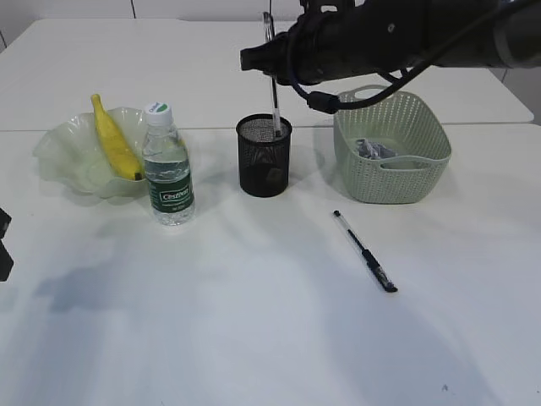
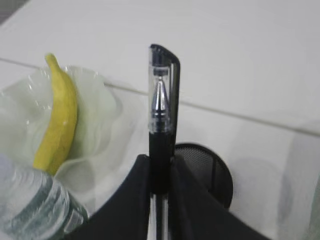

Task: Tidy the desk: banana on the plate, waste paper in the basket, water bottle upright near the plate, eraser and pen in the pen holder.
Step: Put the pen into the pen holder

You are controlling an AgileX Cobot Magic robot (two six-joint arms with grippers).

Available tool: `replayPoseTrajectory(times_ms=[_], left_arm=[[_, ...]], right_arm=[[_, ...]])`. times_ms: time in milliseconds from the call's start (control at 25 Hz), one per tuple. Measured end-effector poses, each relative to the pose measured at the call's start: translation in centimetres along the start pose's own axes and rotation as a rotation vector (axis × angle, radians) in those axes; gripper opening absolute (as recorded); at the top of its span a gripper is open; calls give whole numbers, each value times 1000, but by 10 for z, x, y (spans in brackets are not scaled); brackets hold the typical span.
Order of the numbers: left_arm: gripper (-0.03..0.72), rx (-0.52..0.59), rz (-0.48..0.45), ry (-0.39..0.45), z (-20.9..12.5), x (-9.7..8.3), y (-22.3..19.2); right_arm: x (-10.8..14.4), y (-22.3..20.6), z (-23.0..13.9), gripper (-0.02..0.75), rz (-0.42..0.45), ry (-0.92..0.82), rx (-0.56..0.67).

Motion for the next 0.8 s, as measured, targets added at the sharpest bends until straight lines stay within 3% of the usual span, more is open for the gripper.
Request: replayPoseTrajectory(times_ms=[400,800], left_arm=[[391,19,-6,1,-2,-1,0],[391,29,-8,1,-3,-1,0]], right_arm=[[-11,-42,-17,53,30,-2,-156],[-11,-46,-13,52,57,-5,-262]])
Point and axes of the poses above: a point on each arm's last joint axis where the gripper is mounted, y pointing back along that axis away from the gripper, x along the wrist's bending axis when the last joint is at zero, z = x × y, the point moved 1 cm from there along -y, pointing out along that axis toward the gripper, and after that the axes turned 15 degrees about -y, right-handed, at the moved point
